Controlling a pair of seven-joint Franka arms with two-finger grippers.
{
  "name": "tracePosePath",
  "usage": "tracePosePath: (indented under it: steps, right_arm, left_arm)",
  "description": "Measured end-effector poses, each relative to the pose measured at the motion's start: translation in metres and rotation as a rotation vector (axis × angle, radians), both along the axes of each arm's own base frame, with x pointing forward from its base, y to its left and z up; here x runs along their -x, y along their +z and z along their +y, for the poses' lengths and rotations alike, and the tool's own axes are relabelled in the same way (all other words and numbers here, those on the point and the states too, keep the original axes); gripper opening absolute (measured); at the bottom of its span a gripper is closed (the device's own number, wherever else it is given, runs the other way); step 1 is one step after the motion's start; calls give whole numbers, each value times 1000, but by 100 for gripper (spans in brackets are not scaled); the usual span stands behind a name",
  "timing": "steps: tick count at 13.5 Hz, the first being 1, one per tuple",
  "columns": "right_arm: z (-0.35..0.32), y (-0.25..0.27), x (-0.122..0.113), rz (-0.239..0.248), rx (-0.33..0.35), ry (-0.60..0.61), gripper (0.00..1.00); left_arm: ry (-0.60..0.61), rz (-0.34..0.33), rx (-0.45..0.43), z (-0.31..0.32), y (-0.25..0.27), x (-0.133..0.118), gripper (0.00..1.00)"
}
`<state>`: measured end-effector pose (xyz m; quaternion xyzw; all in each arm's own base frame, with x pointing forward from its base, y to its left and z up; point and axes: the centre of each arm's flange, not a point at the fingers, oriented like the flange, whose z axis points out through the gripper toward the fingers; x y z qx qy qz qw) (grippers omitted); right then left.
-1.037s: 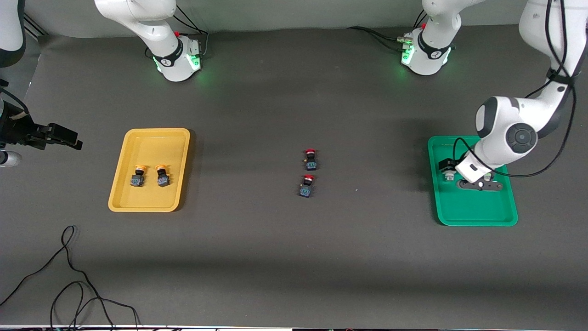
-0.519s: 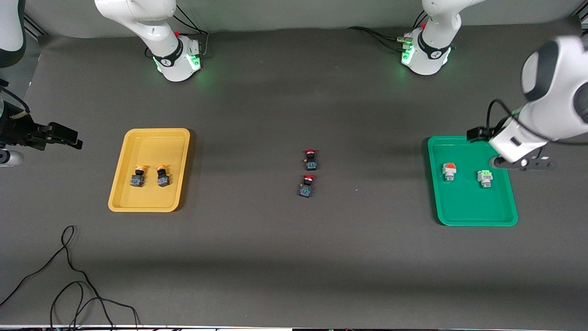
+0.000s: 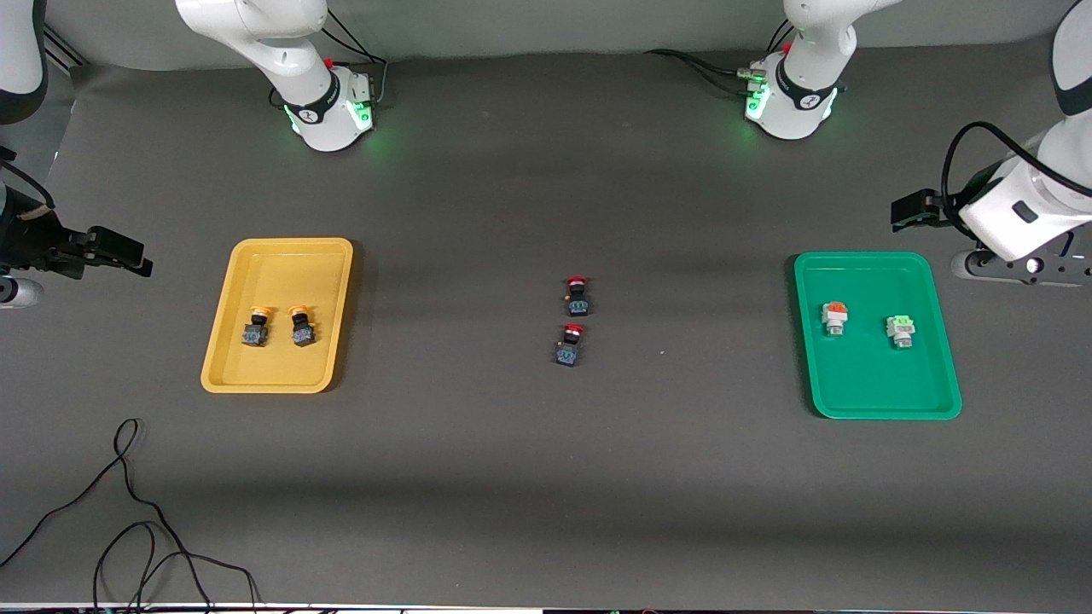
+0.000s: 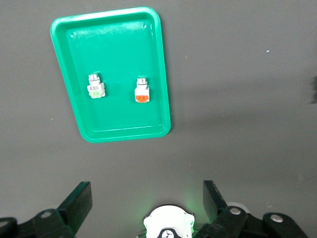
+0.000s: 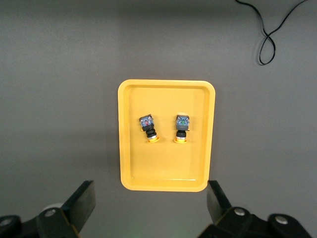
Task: Place green and yellow buttons in trays
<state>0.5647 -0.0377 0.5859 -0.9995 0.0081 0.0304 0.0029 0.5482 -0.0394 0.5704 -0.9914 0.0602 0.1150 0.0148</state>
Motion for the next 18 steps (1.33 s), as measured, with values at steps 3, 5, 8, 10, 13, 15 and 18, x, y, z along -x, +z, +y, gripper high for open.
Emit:
tracePosePath:
  steps: [3, 5, 8, 10, 13, 15, 18]
  right_arm:
    - [0, 0, 0, 0, 0, 0, 100]
    - [0, 0, 0, 0, 0, 0, 100]
    - [0, 0, 0, 0, 0, 1, 100]
    - [0, 0, 0, 0, 0, 1, 100]
    - [1, 0, 0, 0, 0, 2, 100]
    - [1, 0, 0, 0, 0, 2, 100]
    - [1, 0, 0, 0, 0, 2, 100]
  left_arm:
    - [-14, -25, 12, 1, -1, -7, 100]
    - [-20, -32, 14, 0, 1, -8, 100]
    - [-30, -40, 6, -8, 1, -10, 100]
    - [-30, -65, -1, -10, 3, -13, 100]
    - [-49, -117, -2, -19, 10, -15, 100]
    - [-59, -129, -3, -25, 10, -11, 100]
    - [-49, -114, -5, -18, 2, -11, 100]
